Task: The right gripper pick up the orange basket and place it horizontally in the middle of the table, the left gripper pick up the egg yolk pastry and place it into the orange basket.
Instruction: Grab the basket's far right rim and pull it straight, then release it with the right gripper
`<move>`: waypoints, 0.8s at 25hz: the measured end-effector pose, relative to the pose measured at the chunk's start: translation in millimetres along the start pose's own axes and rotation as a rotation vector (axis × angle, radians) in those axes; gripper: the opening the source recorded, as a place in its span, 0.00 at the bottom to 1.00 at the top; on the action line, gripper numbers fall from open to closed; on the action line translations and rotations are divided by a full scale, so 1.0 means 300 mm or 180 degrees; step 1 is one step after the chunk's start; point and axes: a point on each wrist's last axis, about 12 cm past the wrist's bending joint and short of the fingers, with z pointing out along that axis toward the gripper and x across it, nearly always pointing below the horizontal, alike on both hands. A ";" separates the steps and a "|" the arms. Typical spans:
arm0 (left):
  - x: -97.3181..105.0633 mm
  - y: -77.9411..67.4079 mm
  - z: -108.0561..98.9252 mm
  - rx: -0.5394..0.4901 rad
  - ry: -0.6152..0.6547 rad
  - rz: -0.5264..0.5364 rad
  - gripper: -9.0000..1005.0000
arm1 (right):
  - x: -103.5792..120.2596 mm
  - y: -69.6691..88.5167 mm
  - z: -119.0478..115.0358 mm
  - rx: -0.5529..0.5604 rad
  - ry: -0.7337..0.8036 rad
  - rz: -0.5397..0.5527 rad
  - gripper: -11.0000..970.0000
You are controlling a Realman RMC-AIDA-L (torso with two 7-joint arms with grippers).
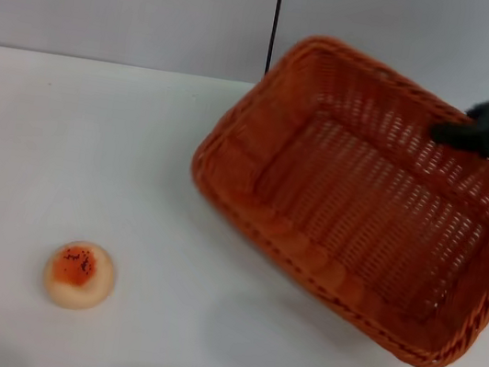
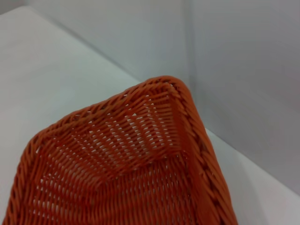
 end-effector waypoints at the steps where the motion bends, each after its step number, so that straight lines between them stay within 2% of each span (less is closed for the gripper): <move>1: 0.001 -0.002 -0.006 0.0005 -0.0001 0.0018 0.78 | -0.037 0.014 0.024 -0.0079 0.0019 -0.0296 0.18; 2: 0.001 -0.004 -0.014 0.0010 -0.0007 0.0042 0.78 | -0.037 0.014 0.024 -0.0079 0.0019 -0.0296 0.18; 5: 0.000 -0.012 -0.044 0.0013 -0.0041 0.0104 0.78 | -0.088 0.039 0.060 -0.0199 0.0086 -0.0654 0.18; 6: -0.001 -0.016 -0.059 0.0014 -0.0061 0.0116 0.78 | -0.117 0.056 0.081 -0.0266 0.0134 -0.0931 0.18; 8: -0.001 -0.018 -0.067 0.0012 -0.0068 0.0112 0.78 | -0.129 0.065 0.090 -0.0296 0.0159 -0.1048 0.18; 10: -0.002 -0.017 -0.080 0.0007 -0.0078 0.0109 0.78 | -0.150 0.088 0.111 -0.0362 0.0239 -0.1318 0.19; 11: -0.003 -0.019 -0.089 0.0003 -0.0089 0.0105 0.78 | -0.163 0.112 0.132 -0.0418 0.0324 -0.1571 0.19; 20: -0.001 -0.026 -0.112 -0.0014 -0.0100 0.0062 0.78 | -0.195 0.161 0.182 -0.0483 0.0434 -0.2079 0.22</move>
